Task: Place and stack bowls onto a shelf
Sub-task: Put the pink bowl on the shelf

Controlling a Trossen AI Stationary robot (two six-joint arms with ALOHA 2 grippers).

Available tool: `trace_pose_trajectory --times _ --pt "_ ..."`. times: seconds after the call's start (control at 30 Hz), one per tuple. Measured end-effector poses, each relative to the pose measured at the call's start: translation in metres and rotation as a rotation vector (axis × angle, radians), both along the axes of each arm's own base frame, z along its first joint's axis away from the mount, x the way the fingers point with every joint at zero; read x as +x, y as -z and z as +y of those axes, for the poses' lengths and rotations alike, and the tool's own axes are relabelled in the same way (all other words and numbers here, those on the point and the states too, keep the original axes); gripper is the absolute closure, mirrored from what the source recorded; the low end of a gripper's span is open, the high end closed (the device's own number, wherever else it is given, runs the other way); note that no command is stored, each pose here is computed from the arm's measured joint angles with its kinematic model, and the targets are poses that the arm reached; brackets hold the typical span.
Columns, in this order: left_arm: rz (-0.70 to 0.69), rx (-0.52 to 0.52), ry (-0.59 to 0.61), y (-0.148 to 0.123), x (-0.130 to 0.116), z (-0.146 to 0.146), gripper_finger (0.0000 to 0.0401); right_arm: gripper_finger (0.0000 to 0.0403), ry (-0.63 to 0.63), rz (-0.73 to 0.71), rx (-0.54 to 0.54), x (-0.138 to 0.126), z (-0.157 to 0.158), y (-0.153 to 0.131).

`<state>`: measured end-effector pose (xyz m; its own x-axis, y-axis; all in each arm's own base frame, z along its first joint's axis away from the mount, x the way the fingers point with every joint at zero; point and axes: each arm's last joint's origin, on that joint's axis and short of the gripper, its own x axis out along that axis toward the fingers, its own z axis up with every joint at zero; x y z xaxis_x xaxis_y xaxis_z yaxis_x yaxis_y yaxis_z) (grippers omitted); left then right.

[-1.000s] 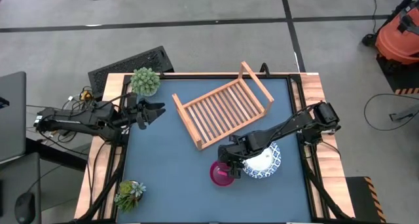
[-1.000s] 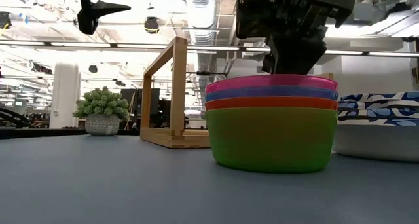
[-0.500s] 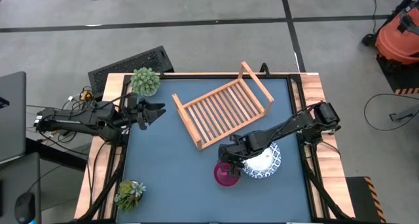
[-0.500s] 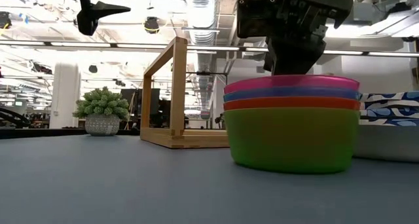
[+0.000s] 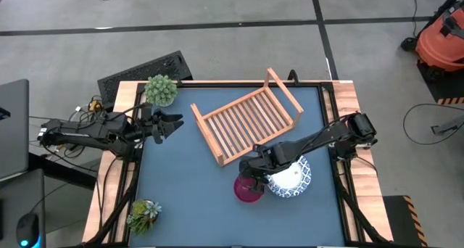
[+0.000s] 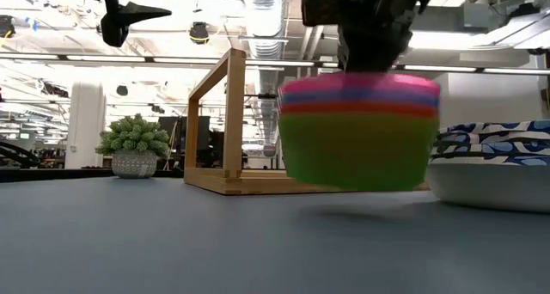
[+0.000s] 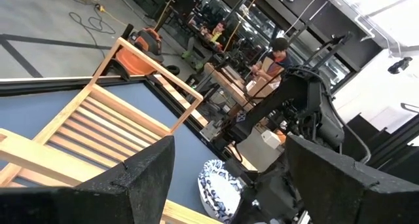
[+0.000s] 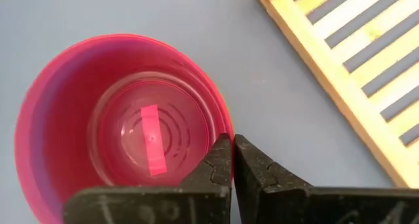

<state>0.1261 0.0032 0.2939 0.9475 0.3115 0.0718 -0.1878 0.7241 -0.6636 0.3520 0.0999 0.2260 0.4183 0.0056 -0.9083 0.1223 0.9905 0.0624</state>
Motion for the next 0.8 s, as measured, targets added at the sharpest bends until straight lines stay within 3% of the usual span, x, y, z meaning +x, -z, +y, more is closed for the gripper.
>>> trace_pose_trajectory --times 0.37,0.8 --pt "0.012 0.000 0.000 0.001 0.000 0.000 0.0127 0.0381 -0.062 0.038 0.097 0.001 -0.004 -0.005" --pt "0.018 -0.002 0.000 0.002 0.000 0.000 0.0127 0.0381 -0.082 0.035 0.137 0.005 -0.018 -0.005"
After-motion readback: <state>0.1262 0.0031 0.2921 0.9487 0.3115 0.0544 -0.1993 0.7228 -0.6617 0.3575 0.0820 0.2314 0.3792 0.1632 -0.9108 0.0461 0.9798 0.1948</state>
